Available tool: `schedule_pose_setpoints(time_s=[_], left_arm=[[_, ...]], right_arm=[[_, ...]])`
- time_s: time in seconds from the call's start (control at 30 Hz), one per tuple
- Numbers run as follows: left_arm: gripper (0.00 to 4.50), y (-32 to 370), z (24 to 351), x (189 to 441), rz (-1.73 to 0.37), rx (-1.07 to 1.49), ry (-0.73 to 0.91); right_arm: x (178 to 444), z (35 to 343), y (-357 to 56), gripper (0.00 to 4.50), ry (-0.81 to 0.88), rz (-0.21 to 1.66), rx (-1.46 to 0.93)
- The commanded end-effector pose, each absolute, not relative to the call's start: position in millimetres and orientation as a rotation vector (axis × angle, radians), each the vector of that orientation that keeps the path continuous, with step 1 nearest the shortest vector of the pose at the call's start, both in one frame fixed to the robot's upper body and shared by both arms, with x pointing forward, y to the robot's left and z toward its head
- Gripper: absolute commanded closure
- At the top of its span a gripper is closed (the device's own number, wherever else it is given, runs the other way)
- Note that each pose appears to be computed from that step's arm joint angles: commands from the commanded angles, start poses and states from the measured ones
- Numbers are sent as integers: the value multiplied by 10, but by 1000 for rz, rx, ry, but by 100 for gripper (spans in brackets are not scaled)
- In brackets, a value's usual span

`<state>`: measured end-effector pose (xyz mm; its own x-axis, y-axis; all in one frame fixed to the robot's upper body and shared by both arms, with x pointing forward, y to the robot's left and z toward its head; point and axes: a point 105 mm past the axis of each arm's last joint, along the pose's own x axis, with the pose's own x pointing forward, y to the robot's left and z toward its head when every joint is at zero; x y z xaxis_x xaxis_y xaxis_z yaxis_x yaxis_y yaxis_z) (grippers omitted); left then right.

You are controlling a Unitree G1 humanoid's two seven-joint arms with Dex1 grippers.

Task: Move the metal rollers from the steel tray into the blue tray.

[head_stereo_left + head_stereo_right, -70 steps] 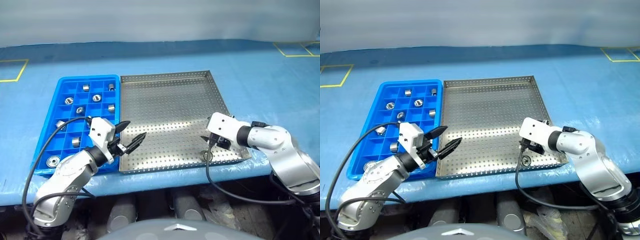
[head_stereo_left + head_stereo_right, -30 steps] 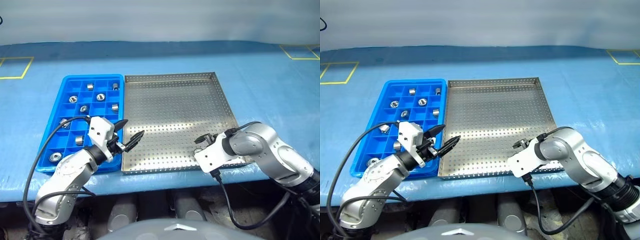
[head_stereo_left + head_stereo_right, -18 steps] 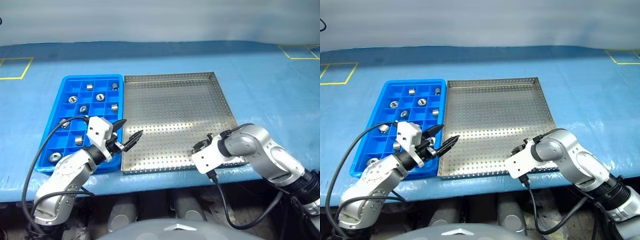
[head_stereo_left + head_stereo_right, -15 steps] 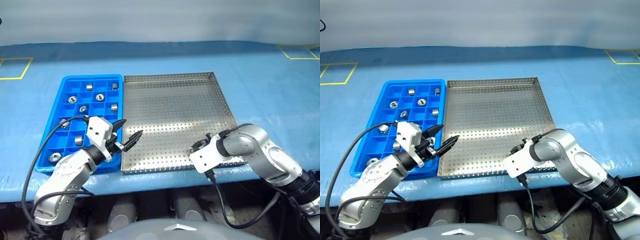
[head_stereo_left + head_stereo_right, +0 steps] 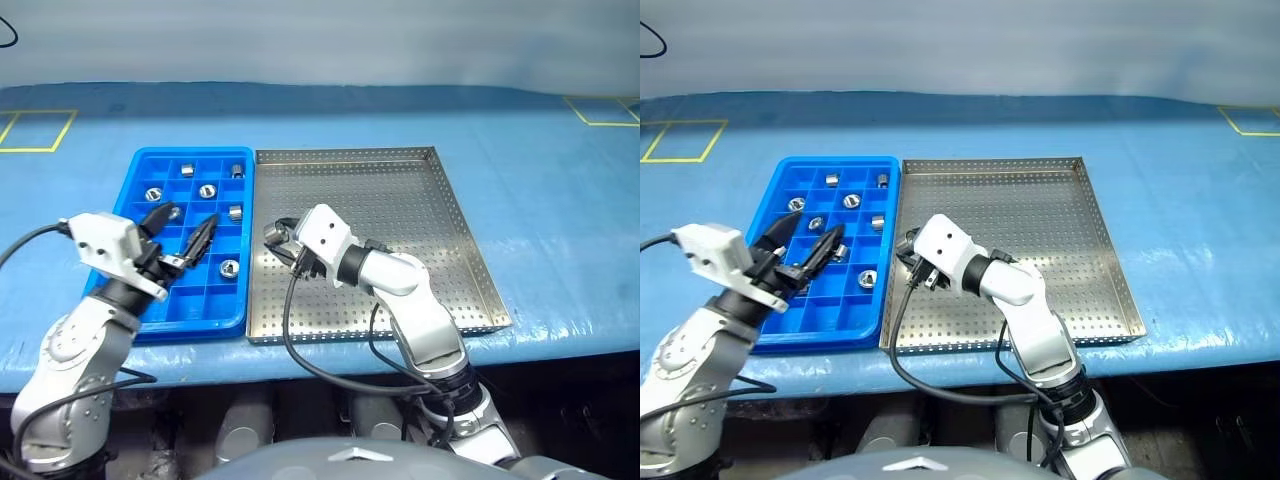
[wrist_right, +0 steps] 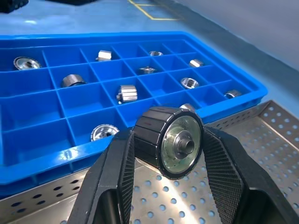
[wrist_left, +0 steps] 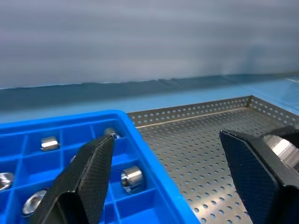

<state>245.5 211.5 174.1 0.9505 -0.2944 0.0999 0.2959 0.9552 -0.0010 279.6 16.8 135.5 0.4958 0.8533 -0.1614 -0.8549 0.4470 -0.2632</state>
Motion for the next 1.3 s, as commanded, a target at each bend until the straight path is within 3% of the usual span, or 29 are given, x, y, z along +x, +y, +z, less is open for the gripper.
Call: schedule_pose_setpoints(time_s=[0.03,0.23,0.5,0.8,1.3], left_arm=[[55,2325,1990,2280,-237,57,-180],[55,2579,1980,2042,-129,112,-138],[55,2455,1756,1924,-137,74,-55],[55,2414,1482,1753,-110,41,51],[55,2287,1392,1607,-96,13,83]], right_arm=[[2735,1345,344,267,23,1152,-308],[2379,1369,785,267,10,1433,-294],[2199,1433,1134,267,-62,1576,-369],[2383,1357,1240,267,-48,1545,-374],[2579,1300,1366,267,-36,1495,-348]])
